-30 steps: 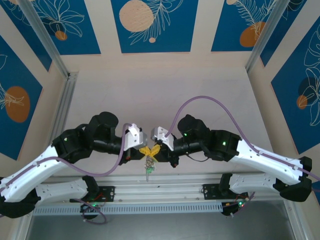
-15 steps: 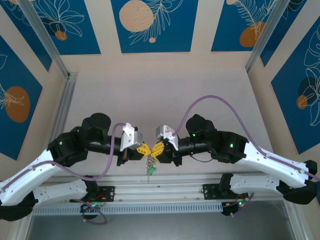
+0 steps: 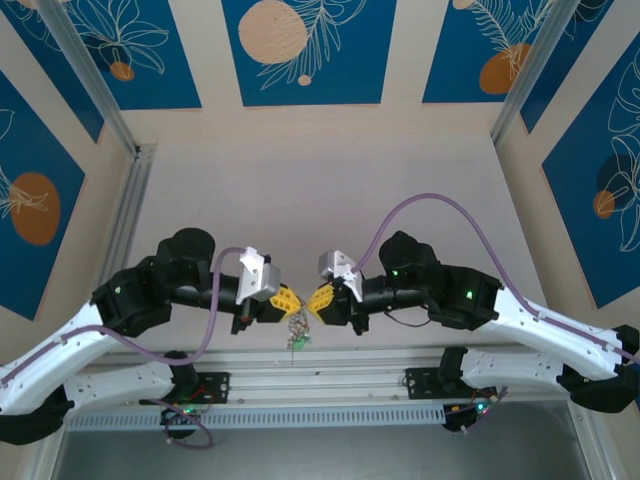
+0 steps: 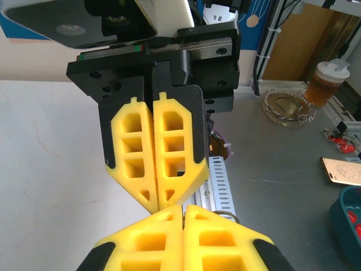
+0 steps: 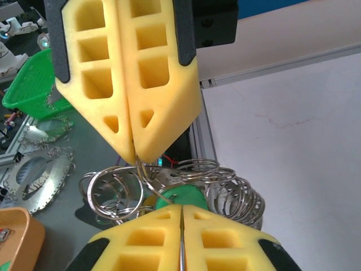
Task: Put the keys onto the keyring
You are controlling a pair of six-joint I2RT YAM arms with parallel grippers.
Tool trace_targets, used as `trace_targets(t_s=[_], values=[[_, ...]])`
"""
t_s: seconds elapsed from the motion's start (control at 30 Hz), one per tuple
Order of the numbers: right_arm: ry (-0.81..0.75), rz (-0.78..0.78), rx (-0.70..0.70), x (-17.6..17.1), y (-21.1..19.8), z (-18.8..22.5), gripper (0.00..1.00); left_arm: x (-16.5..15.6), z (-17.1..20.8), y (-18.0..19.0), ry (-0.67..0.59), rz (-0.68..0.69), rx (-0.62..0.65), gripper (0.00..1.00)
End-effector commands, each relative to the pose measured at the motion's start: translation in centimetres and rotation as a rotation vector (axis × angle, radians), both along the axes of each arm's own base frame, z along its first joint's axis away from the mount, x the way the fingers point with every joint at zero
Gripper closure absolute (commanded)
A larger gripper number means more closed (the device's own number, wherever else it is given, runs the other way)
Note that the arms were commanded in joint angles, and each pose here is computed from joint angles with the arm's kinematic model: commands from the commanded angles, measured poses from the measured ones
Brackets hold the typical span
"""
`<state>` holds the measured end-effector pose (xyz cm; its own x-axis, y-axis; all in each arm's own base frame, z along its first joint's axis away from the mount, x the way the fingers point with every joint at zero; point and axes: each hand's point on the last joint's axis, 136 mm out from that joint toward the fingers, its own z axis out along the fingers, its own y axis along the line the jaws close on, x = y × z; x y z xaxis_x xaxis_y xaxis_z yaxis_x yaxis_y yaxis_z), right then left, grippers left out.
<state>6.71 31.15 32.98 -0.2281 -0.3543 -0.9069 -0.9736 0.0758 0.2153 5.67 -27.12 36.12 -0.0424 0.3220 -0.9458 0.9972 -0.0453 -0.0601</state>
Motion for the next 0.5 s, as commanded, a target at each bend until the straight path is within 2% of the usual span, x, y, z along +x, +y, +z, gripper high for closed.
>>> trace_targets(t_s=[0.0, 0.27, 0.47], values=[[-0.009, -0.008, 0.023, 0.2, -0.1, 0.4, 0.92, -0.9, 1.7, 0.0, -0.015, -0.046, -0.079, 1.00], [-0.003, 0.004, 0.021, 0.0, -0.1, 0.2, 0.94, -0.9, 2.2, 0.1, -0.029, -0.039, -0.100, 1.00], [-0.029, -0.030, 0.059, 0.0, -1.2, 0.8, 0.71, -0.9, 2.7, 0.3, -0.042, -0.032, -0.117, 1.00]])
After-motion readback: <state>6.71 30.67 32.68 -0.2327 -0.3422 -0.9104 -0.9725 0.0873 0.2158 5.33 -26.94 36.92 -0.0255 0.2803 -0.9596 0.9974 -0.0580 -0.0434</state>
